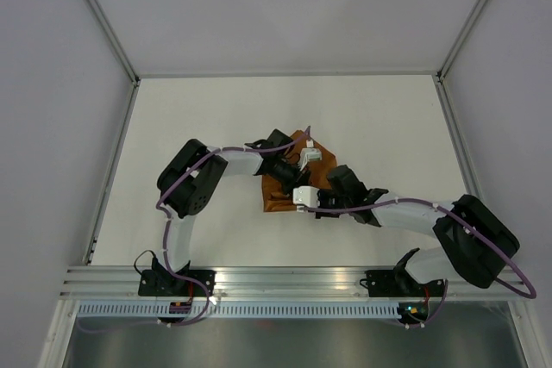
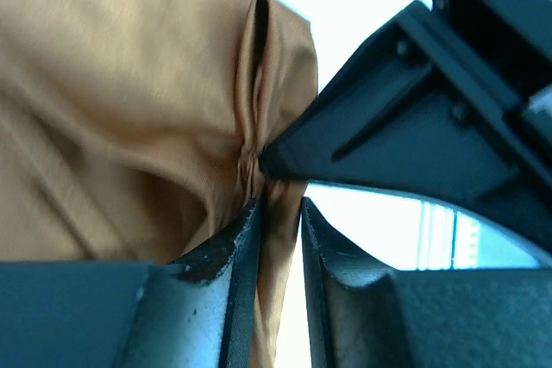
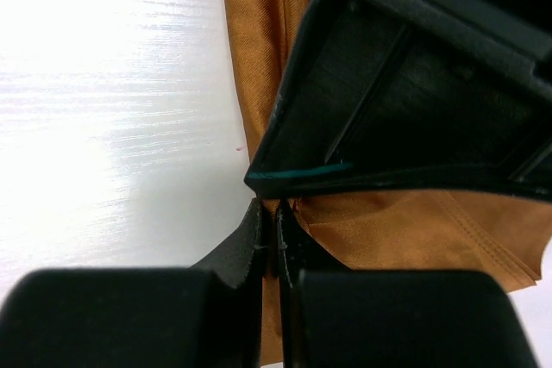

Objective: Fold the napkin, place the utensils inside, and roll it up
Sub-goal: Roll the napkin with the utensil

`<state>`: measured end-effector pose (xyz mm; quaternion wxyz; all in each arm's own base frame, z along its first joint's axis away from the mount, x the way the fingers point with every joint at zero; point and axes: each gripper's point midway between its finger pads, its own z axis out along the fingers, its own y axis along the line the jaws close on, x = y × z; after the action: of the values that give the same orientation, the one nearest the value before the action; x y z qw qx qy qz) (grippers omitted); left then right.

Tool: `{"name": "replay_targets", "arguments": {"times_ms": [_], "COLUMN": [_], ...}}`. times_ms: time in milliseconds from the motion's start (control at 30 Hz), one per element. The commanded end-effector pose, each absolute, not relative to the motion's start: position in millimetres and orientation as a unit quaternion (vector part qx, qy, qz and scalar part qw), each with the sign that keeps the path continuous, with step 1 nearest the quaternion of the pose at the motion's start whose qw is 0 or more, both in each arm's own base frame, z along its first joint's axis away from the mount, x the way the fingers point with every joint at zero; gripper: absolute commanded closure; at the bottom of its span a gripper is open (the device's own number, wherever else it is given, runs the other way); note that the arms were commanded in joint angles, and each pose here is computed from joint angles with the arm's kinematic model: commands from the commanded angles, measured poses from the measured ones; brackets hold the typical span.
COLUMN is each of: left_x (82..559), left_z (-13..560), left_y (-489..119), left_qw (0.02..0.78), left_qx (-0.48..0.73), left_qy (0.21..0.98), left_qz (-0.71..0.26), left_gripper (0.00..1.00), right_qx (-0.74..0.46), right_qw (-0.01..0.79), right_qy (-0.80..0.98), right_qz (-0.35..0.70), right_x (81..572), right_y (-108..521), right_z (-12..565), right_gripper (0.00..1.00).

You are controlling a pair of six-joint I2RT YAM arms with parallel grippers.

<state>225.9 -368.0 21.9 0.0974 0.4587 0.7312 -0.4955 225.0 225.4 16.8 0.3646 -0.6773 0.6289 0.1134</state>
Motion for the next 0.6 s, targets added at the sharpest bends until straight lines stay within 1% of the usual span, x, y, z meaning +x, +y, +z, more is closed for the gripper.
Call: {"name": "replay_targets", "arguments": {"times_ms": [0, 33, 100, 167, 367, 400, 433, 500, 533, 567], "left_x": [235.9, 244.2, 245.9, 255.1, 276.5, 290.7, 290.5, 305.1, 314.5, 324.4], "left_z": [30.1, 35.0, 41.4, 48.8, 58.3, 66.3, 70.4, 76.8, 89.2, 107.1], "left_y": [-352.0, -352.2, -350.8, -350.5, -347.8, -348.3, -347.0, -342.0, -338.5, -329.3], "left_qw": [0.097, 0.113, 0.113, 0.131, 0.171, 0.208, 0.209, 0.243, 0.276, 0.338], "left_qx": [0.404, 0.399, 0.380, 0.372, 0.347, 0.344, 0.339, 0.315, 0.307, 0.287], "left_qy": [0.769, 0.767, 0.768, 0.767, 0.782, 0.782, 0.782, 0.794, 0.796, 0.794], "left_qz": [-0.486, -0.490, -0.503, -0.507, -0.489, -0.477, -0.478, -0.460, -0.443, -0.416], "left_gripper": [0.68, 0.68, 0.67, 0.66, 0.66, 0.66, 0.66, 0.66, 0.67, 0.67], "right_qx": [-0.668, -0.669, -0.666, -0.663, -0.658, -0.656, -0.655, -0.650, -0.648, -0.640], "right_qw": [0.300, 0.293, 0.279, 0.266, 0.244, 0.233, 0.228, 0.217, 0.201, 0.156], "right_qy": [0.667, 0.666, 0.674, 0.680, 0.688, 0.692, 0.692, 0.694, 0.698, 0.702], "right_qz": [0.138, 0.149, 0.159, 0.168, 0.185, 0.191, 0.199, 0.221, 0.230, 0.272], "right_x": [217.7, 217.3, 218.0, 219.8, 220.7, 219.6, 219.8, 221.3, 220.6, 221.0], "right_y": [208.8, 210.8, 208.2, 205.6, 197.9, 196.6, 196.2, 195.6, 194.0, 192.3], "right_z": [5.7, 9.0, 8.2, 8.5, 7.7, 7.3, 8.1, 13.1, 8.6, 7.2], "right_gripper": [1.00, 0.99, 0.99, 0.99, 1.00, 1.00, 1.00, 1.00, 1.00, 1.00]}}
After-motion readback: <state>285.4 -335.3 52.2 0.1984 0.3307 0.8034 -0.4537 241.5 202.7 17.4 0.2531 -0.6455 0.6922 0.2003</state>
